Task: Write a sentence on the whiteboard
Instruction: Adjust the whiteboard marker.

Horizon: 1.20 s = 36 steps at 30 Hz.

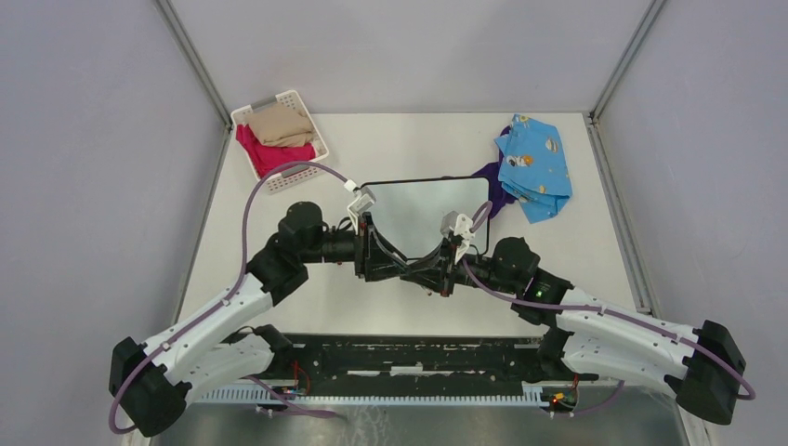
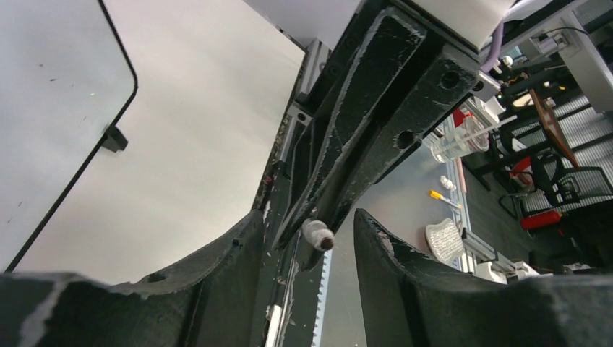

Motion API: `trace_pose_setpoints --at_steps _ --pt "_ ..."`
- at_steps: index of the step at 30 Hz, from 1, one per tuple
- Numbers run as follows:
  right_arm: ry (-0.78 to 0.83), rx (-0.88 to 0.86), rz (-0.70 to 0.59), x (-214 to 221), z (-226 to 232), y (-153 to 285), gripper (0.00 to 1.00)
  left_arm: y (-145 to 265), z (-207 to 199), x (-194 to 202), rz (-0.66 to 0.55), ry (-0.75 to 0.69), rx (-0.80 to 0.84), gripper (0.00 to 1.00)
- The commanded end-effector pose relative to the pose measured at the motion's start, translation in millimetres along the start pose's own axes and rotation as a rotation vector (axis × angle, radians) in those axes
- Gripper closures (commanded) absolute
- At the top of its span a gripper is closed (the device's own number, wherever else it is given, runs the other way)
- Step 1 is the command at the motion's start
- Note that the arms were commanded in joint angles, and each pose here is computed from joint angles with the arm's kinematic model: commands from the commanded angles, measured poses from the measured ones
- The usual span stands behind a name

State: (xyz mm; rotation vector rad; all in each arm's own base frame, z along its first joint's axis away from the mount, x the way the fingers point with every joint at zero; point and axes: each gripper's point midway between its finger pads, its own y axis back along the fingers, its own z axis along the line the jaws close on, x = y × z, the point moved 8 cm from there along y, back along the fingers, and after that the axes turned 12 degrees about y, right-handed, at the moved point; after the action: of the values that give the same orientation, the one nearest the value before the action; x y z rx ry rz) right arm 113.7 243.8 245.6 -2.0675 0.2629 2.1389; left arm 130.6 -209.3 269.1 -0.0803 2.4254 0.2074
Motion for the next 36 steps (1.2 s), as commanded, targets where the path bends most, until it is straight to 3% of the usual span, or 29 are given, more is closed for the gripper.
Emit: trace_pose_setpoints --at_steps 1,12,24,26,32,34,36 --pt "0.039 -0.025 -0.102 -28 2 -1 1.00 -3 -22 -13 -0.018 -0.105 0.106 0.47" --pt "0.042 -0.021 -0.103 -25 3 3 1.00 1 -32 -11 -0.027 -0.127 0.140 0.63" --pt "0.042 -0.034 -0.110 -25 6 6 1.00 6 -43 -14 -0.053 -0.137 0.176 0.66" --pt "0.041 -0.034 -0.112 -25 6 7 1.00 6 -44 -13 -0.051 -0.136 0.183 0.70" --pt "0.036 -0.040 -0.120 -26 7 8 1.00 6 -42 -9 -0.029 -0.124 0.191 0.96" --pt "0.033 -0.045 -0.124 -26 8 9 1.00 7 -41 -8 -0.033 -0.124 0.188 0.98" --pt "0.026 -0.029 -0.132 -26 8 10 0.87 8 -41 -9 -0.061 -0.126 0.169 0.98"
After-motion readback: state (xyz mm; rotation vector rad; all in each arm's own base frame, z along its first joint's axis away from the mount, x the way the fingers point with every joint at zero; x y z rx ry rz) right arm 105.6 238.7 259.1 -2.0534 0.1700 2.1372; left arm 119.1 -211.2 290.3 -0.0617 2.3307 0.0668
